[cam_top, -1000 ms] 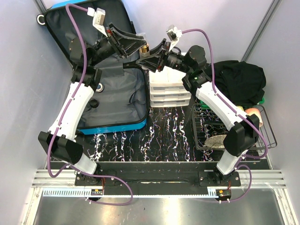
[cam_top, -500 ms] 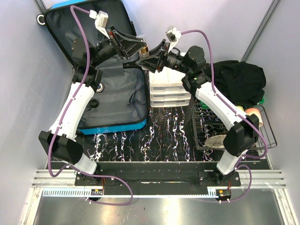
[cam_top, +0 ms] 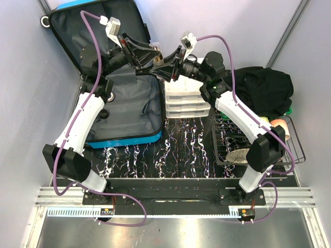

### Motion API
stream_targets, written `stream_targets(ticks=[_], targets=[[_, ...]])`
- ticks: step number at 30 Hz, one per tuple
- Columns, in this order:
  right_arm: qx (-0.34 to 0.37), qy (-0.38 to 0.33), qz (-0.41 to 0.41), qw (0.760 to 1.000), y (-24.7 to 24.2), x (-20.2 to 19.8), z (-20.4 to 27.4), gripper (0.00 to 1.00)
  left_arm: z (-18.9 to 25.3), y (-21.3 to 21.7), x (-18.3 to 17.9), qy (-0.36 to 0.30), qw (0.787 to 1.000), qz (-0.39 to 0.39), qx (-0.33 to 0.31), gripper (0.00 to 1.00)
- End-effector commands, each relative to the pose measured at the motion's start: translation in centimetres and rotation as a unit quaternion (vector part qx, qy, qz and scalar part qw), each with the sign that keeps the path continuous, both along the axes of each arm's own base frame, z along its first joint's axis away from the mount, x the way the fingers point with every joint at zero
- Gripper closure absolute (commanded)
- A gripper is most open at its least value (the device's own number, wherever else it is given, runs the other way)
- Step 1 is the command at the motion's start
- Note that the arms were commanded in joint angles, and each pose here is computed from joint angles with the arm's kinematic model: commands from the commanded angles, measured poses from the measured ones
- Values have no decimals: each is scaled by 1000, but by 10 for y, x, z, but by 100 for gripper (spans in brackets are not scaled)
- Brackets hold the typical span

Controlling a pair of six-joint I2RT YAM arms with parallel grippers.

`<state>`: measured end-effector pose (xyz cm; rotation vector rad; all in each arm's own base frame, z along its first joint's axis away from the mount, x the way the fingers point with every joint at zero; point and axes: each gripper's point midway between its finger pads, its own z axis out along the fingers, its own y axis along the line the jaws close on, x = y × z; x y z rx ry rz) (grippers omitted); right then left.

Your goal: Open, take out, and arrange the luggage

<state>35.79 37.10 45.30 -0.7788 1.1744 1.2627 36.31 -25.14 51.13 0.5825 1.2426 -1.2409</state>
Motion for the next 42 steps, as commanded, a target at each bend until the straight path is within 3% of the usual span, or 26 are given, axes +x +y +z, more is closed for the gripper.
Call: stream_targets(ticks=[1, 2, 3, 4, 5, 10, 14, 15, 16, 18, 20, 29, 42], targets=[[60, -113, -40, 991, -20, -13, 67, 100, -15, 11, -14, 3, 999, -21, 32, 50], [59, -114, -44, 991, -23, -12, 66, 100, -20, 14, -11, 13, 999, -20, 36, 38], [58, -118, -47, 990, -25, -12, 67, 100, -22, 17, -11, 17, 999, -19, 38, 14], [56, -120, -49, 990, -26, -11, 66, 100, -23, 24, -11, 15, 999, -17, 42, 4], [56, -120, -51, 990, -27, -10, 64, 100, -27, 25, -13, 18, 998, -25, 50, 1], [45, -129, -55, 989, -33, -9, 58, 100, -42, 42, -20, -9, 994, -9, 108, 1], [6, -164, -52, 985, -34, -14, 40, 100, -44, 79, 7, -7, 984, 95, 150, 1], [-13, -160, -41, 986, -34, -19, 29, 100, -22, 87, 14, -40, 976, 133, 165, 3], [-28, -173, -35, 984, -34, -20, 24, 100, -17, 90, 18, -59, 968, 156, 186, 5], [-63, -160, 1, 985, -31, -32, 6, 100, 0, 109, 37, -119, 928, 248, 251, 6], [-83, -137, 23, 987, -31, -38, -9, 100, 6, 115, 45, -164, 897, 283, 298, 6], [-121, -44, 69, 989, -26, -46, -36, 100, 1, 84, 24, -342, 812, 237, 410, 1], [-158, -28, 92, 983, -22, -48, -57, 100, -27, 59, 37, -345, 803, 216, 436, 1]])
